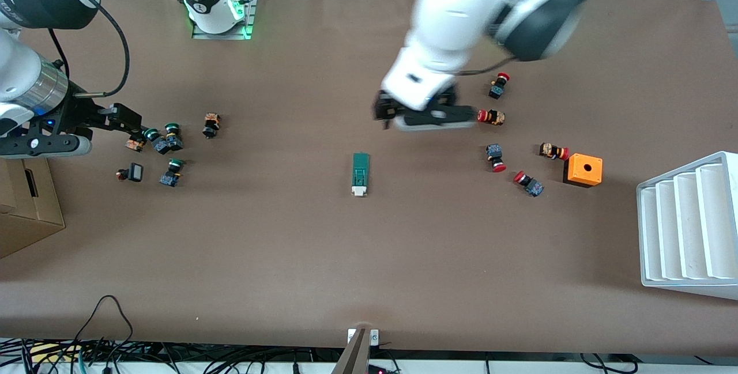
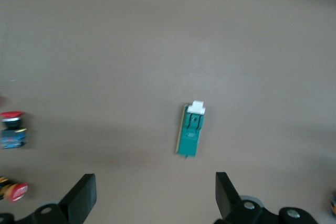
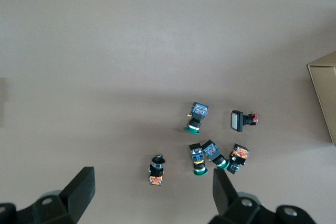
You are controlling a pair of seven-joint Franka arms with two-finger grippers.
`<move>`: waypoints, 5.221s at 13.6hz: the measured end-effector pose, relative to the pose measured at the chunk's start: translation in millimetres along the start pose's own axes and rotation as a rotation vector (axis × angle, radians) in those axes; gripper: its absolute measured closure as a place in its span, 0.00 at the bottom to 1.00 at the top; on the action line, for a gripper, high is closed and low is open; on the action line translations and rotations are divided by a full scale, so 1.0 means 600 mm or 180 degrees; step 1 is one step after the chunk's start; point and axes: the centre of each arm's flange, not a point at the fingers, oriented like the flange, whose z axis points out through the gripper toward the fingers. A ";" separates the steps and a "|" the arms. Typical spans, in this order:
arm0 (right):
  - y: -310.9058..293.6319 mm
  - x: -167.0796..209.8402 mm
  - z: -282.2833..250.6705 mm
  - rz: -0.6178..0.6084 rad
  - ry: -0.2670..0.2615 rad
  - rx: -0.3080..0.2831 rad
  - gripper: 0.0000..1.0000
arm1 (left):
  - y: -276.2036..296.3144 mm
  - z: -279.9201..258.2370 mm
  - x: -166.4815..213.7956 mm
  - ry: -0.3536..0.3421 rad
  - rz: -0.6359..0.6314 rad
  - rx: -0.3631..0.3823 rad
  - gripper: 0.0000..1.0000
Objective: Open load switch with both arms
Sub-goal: 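Lower the left gripper and grasp the green switch base, then reach the right gripper to the white switch handle, then grasp the white handle with the right gripper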
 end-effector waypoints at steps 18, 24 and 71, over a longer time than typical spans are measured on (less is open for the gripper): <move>0.002 0.001 0.000 0.0008 0.0009 0.0000 0.00 | 0.074 0.564 -0.412 0.2618 0.0268 -0.0022 0.00; 0.004 0.001 0.000 0.0016 0.0011 0.0000 0.00 | 0.038 0.628 -0.410 0.3158 0.0560 -0.0171 0.00; -0.667 0.123 0.563 0.4894 -0.1480 0.0604 0.36 | 0.004 0.691 -0.406 0.3424 0.0703 -0.0174 0.47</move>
